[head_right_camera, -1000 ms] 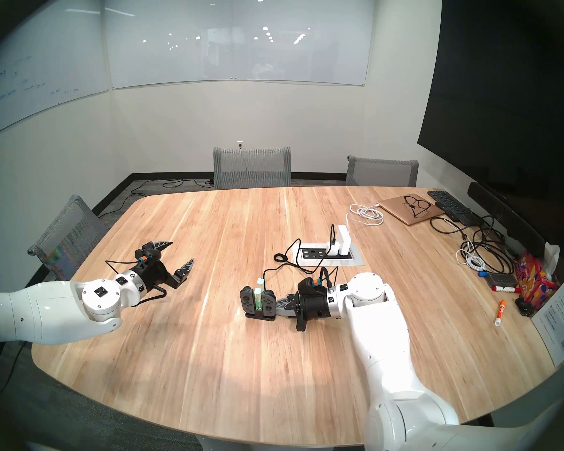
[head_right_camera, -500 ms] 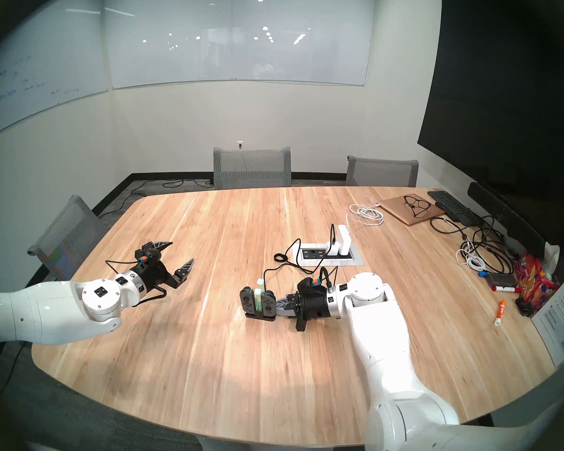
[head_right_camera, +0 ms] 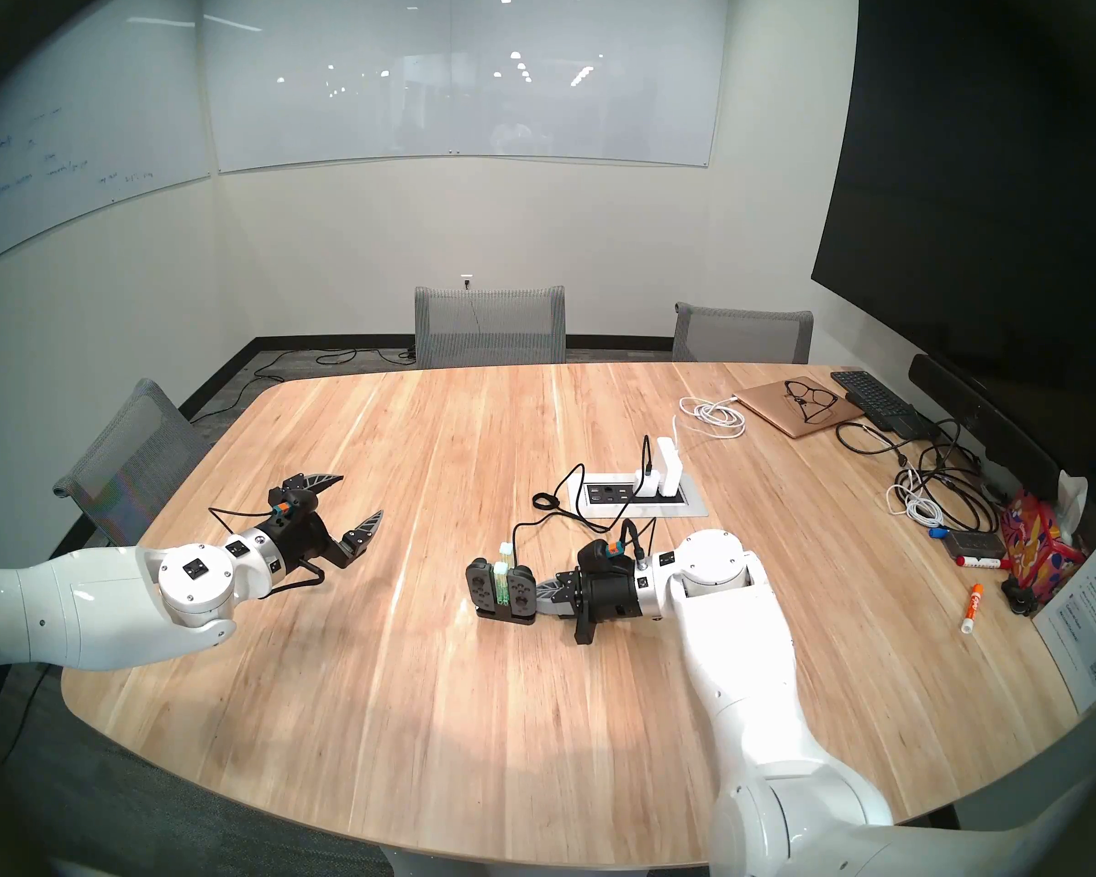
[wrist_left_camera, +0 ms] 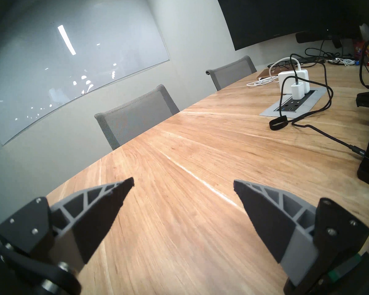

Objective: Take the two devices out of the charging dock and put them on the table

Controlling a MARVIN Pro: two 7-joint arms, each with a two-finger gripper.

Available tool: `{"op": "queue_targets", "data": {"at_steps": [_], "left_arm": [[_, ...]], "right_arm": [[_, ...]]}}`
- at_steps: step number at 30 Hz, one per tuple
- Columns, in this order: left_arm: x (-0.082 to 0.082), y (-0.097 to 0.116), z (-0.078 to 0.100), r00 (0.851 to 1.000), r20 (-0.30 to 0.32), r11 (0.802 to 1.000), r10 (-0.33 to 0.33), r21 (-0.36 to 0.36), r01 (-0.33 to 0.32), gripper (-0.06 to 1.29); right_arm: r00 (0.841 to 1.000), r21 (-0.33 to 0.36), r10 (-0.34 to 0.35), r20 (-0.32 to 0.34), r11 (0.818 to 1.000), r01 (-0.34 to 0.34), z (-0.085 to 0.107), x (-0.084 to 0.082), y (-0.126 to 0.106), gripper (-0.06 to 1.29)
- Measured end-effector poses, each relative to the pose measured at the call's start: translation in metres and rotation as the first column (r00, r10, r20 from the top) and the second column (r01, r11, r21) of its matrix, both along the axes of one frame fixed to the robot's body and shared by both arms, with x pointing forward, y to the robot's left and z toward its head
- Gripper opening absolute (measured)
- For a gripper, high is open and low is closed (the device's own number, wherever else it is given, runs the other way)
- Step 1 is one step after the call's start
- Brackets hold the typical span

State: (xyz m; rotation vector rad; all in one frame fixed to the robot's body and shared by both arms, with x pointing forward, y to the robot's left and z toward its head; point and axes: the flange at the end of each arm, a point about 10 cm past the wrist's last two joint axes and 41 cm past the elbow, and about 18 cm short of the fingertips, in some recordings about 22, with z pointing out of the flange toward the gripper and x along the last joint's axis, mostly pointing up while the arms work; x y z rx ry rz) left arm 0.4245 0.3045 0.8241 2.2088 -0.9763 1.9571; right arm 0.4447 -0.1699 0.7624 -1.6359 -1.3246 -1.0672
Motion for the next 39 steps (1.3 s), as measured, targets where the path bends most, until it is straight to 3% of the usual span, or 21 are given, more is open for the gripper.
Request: {"op": "queue_targets", "data": {"at_steps": [11, 15, 25, 31, 39], "left_arm": [[-0.004, -0.002, 0.014, 0.987, -0.023, 0.985, -0.160, -0.071, 0.158, 1.27], [0.000, 0.004, 0.019, 0.982, -0.023, 0.979, -0.186, -0.090, 0.184, 1.27], [0.009, 0.018, 0.029, 0.955, -0.028, 0.952, -0.294, -0.099, 0.290, 1.27], [0.015, 0.019, 0.033, 0.926, -0.041, 0.924, -0.376, -0.087, 0.372, 1.27], [0.020, 0.018, 0.038, 0.871, -0.082, 0.875, -0.484, -0.056, 0.481, 1.27]], "right_arm": [[1.000, -0.001, 0.001, 0.000, 1.000, -0.001, 0.000, 0.000, 0.000, -0.02], [1.000, -0.001, 0.002, 0.000, 1.000, -0.002, 0.000, 0.000, 0.000, -0.02], [1.000, -0.002, 0.002, -0.001, 1.000, -0.002, 0.000, 0.000, 0.000, -0.02], [1.000, -0.002, 0.002, -0.001, 1.000, -0.002, 0.000, 0.000, 0.000, -0.02], [1.000, -0.002, 0.002, -0.001, 1.000, -0.002, 0.000, 0.000, 0.000, -0.02]]}}
